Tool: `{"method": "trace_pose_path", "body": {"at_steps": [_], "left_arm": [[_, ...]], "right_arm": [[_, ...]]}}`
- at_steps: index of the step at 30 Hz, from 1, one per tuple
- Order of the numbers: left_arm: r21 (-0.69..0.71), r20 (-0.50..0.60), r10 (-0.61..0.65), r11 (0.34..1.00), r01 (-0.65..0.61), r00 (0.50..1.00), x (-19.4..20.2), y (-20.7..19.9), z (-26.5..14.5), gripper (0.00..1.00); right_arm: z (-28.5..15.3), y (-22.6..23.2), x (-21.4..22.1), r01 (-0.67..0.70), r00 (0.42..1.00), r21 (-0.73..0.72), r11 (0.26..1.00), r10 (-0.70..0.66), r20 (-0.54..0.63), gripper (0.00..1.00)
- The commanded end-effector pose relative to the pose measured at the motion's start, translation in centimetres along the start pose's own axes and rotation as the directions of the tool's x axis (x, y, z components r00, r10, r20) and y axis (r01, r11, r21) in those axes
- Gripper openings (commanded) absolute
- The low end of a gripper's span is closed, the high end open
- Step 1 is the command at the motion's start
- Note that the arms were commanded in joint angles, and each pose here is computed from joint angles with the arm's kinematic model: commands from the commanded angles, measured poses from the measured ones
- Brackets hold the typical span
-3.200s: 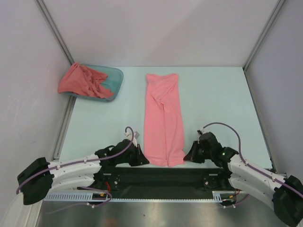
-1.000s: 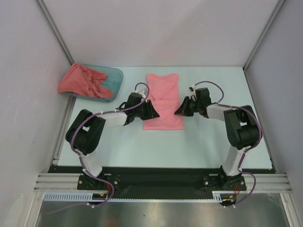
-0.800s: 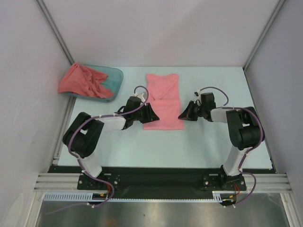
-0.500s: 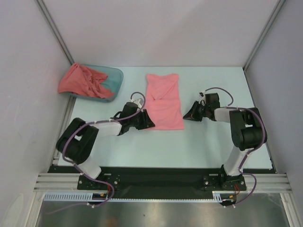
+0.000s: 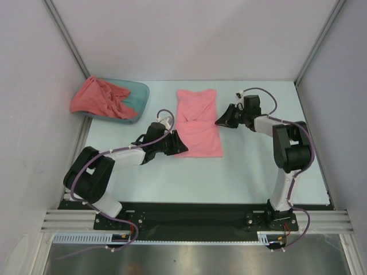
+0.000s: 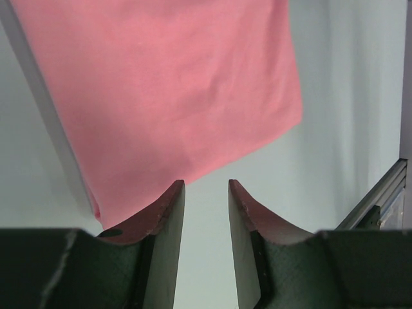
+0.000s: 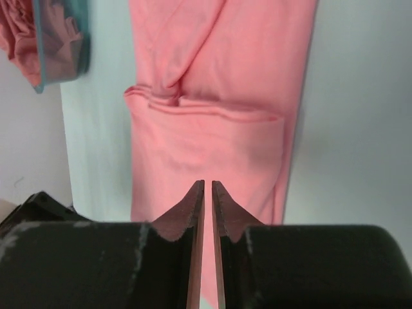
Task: Fold and stack the t-shirts
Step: Fold the tshirt
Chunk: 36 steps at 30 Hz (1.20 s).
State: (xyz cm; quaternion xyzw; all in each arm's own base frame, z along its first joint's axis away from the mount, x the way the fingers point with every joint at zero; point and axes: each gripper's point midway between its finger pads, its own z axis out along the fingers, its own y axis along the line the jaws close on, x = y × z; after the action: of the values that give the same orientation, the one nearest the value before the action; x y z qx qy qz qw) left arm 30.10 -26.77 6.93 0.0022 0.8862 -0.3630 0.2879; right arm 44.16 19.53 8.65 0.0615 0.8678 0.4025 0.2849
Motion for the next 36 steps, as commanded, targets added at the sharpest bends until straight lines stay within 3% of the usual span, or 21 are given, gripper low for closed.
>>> {"method": "trace_pose_path", "body": {"at_steps": [1,10,15,17,21,25,30,36], "left_arm": [[0.022,-0.017,-0.005,1.0,0.006,1.0,0.8,0.0,0.5,0.38],[0.024,-0.022,0.01,1.0,-0.009,1.0,1.6,0.1,-0.7,0.38],[0.025,0.013,0.035,0.999,-0.035,0.999,0.7,-0.8,-2.4,0.4],[0.025,0.022,0.033,0.999,-0.034,0.999,0.5,-0.9,-2.6,0.41],[0.031,0.009,0.021,0.999,-0.021,1.0,0.8,-0.6,-1.7,0.42],[0.062,-0.026,-0.003,0.998,0.005,1.0,1.3,-0.6,0.2,0.41],[0.13,-0.028,-0.019,0.991,0.023,0.999,0.9,-2.6,1.6,0.4],[0.112,-0.03,-0.042,0.993,0.045,0.999,1.3,-2.5,2.6,0.4]], "right_arm": [[2.1,-1.5,-0.4,-0.019,0.999,-0.027,0.999,0.018,-0.029,0.14],[5.3,-4.4,-4.0,0.017,1.0,0.019,1.0,-0.017,-0.013,0.12],[3.0,-2.8,-5.4,0.056,0.998,0.077,0.995,-0.056,-0.006,0.14],[0.9,-1.0,-4.9,0.076,0.997,0.087,0.993,-0.077,0.014,0.2],[-1.3,1.5,-0.5,0.073,0.997,0.046,0.996,-0.071,-0.038,0.29],[-1.9,3.6,5.2,0.053,0.993,-0.08,0.995,-0.062,-0.104,0.29],[-0.5,6.1,12.9,0.014,0.958,-0.182,0.983,-0.066,-0.279,0.17],[0.6,5.2,16.4,-0.045,0.946,-0.189,0.981,-0.019,-0.324,0.08]]}}
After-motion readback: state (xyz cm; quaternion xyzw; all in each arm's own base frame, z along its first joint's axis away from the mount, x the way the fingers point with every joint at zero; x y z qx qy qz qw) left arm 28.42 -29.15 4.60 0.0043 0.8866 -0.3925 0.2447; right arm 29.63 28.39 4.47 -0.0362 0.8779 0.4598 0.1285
